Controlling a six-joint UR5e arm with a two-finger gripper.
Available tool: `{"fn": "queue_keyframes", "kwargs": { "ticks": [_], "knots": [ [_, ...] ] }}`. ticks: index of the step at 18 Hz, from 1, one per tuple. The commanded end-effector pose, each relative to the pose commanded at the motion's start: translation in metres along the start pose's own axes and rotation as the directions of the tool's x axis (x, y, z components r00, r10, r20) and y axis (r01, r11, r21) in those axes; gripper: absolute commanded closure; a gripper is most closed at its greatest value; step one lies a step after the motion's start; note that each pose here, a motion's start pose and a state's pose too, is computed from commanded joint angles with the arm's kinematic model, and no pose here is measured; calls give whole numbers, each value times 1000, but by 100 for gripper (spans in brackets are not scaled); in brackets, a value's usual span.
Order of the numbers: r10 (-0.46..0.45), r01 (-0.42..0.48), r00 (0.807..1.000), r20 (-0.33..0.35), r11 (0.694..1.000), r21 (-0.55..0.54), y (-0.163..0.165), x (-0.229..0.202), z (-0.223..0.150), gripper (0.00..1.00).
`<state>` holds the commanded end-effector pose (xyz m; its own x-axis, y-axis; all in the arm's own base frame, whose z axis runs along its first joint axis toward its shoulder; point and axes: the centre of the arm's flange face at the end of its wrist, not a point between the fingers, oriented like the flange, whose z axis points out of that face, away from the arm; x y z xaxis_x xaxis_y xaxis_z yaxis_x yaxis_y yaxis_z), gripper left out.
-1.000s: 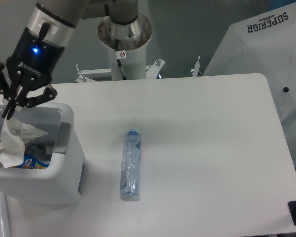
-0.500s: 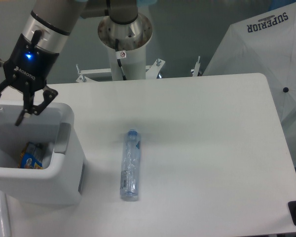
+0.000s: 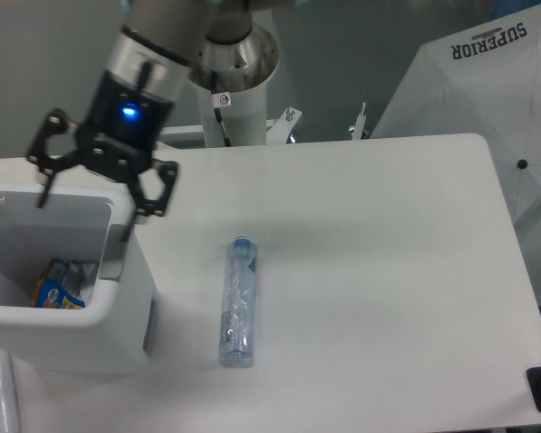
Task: Place the trash in the trash can
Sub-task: 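Move the gripper over the clear water bottle and lower it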
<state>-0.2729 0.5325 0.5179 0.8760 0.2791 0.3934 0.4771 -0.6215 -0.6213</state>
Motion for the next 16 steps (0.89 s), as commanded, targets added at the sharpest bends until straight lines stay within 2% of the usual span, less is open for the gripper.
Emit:
{"fn": "queue_keyframes", "kwargs": {
  "ticks": [6,9,11,13,16],
  "knots": [
    [-69,72,994,85,997,-36,-1,-65,23,0],
    [-93,99,991,96,993,-61,4,-85,38,0],
    [-73,84,990,119,992,-93,9,-100,54,0],
    [-34,61,983,181,987,-146,19,-117,71,0],
    [-38,86,974,221,974,-212,36,-137,100,0]
  ]
}}
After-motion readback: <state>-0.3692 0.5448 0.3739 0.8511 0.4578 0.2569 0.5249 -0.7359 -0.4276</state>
